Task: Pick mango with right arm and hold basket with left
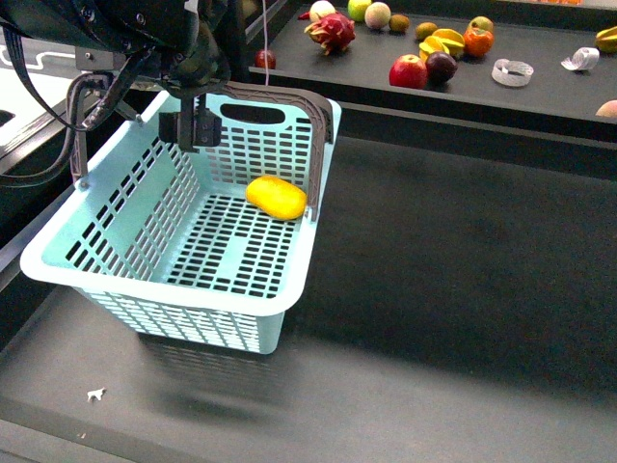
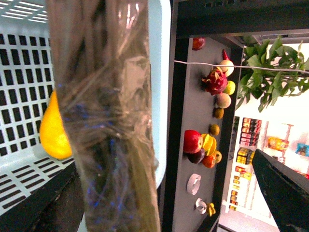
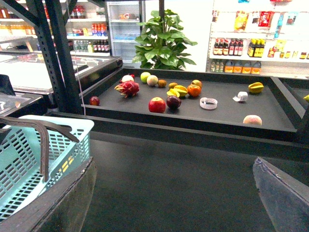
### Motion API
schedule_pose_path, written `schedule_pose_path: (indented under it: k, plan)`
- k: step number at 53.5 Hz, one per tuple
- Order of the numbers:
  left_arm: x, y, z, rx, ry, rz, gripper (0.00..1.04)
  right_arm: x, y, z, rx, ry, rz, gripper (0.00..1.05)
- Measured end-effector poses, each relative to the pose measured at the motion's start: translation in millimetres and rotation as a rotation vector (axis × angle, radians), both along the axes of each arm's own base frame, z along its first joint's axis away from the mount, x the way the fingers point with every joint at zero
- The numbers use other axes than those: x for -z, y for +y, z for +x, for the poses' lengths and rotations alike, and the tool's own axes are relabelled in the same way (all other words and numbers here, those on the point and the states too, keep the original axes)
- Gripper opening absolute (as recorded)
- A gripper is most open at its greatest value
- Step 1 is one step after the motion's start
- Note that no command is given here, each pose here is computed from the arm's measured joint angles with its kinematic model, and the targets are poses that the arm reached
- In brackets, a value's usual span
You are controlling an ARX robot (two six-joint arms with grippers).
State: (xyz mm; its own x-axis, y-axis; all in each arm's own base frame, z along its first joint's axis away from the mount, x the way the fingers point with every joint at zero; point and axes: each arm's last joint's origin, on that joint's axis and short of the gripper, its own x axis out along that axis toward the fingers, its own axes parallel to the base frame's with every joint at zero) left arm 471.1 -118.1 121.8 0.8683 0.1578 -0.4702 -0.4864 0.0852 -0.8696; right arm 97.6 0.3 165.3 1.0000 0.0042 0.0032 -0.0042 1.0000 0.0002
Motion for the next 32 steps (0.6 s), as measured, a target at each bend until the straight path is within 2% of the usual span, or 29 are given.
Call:
schedule_pose_path:
  k: [13, 22, 32]
  plan:
    - [-2.7, 3.2, -14.0, 0.058, 0.069, 0.162, 0.97, 0.0, 0.0, 0.0, 0.000, 0.000, 0.000, 0.96]
    - [-22.3, 16.7, -41.4, 0.060, 0.051, 0.266, 0.97, 0.0, 0.0, 0.0, 0.000, 0.000, 0.000, 0.96]
    - [-45.9, 40.3, -90.0, 0.033, 0.021, 0.368, 0.97, 0.0, 0.0, 0.0, 0.000, 0.000, 0.000, 0.96]
